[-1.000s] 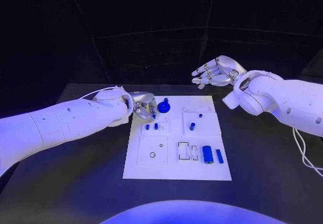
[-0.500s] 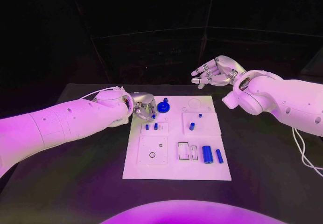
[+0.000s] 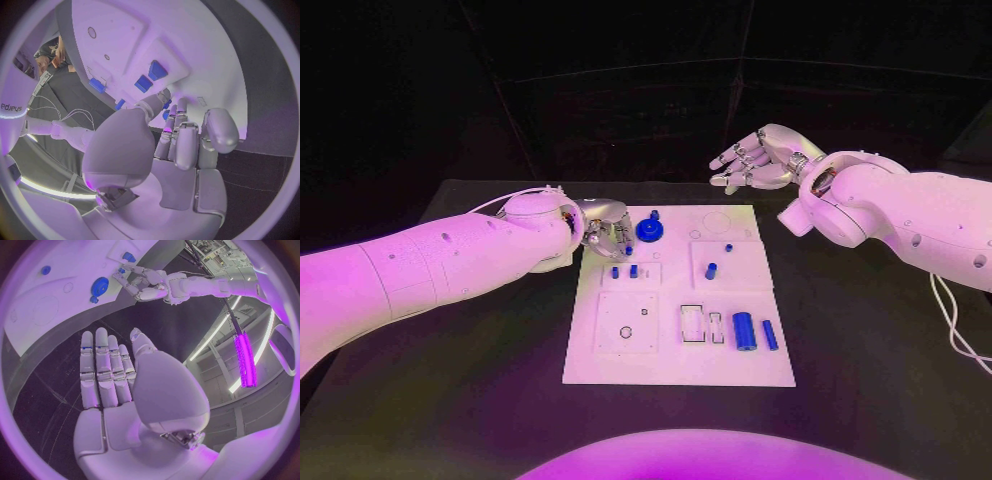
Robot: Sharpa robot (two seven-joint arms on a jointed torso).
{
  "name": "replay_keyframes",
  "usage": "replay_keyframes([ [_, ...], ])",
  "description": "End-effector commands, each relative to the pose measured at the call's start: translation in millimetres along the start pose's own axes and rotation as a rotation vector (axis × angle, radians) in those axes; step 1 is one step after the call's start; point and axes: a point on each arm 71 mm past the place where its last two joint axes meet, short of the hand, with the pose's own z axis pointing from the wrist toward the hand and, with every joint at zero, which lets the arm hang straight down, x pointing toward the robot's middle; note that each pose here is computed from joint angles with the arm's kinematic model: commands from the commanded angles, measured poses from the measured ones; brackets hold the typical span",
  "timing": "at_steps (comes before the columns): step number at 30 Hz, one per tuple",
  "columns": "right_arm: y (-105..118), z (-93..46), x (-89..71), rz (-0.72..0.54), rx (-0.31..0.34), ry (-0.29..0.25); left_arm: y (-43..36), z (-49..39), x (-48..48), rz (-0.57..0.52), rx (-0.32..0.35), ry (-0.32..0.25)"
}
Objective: Assemble the parts on the task board
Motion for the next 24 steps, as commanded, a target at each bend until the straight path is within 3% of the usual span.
replay_keyframes([
  [1,-2,-0.5,1.5,-0.082,0.024,0.046,2.5,-1.3,-1.6,0.003,-0.012,-0.012],
  [4,-5,-1.7,3.1,-0.162,0.05,0.09,8.0,-3.7,-2.0,-0.013,-0.02,-0.009],
  [7,-9,-4.0,4.6,-0.276,0.069,0.123,19.1,-8.6,-4.3,-0.082,-0.035,-0.018],
  [12,-13,-9.4,2.5,-0.449,0.073,0.124,36.4,-19.4,-17.3,-0.268,-0.035,-0.093],
  [13,-15,-11.9,1.7,-0.5,0.067,0.115,40.3,-23.4,-22.5,-0.352,-0.015,-0.137],
  [16,-15,-16.3,2.2,-0.558,0.056,0.102,43.6,-29.0,-28.9,-0.496,0.032,-0.2],
  [17,-16,-19.3,3.4,-0.587,0.049,0.097,44.2,-32.0,-31.4,-0.596,0.068,-0.221],
  [21,-17,-27.6,12.4,-0.656,0.026,0.1,45.0,-43.3,-36.6,-0.891,0.168,-0.277],
  [24,-18,-31.4,20.7,-0.699,0.022,0.116,44.4,-50.0,-39.2,-1.022,0.228,-0.311],
])
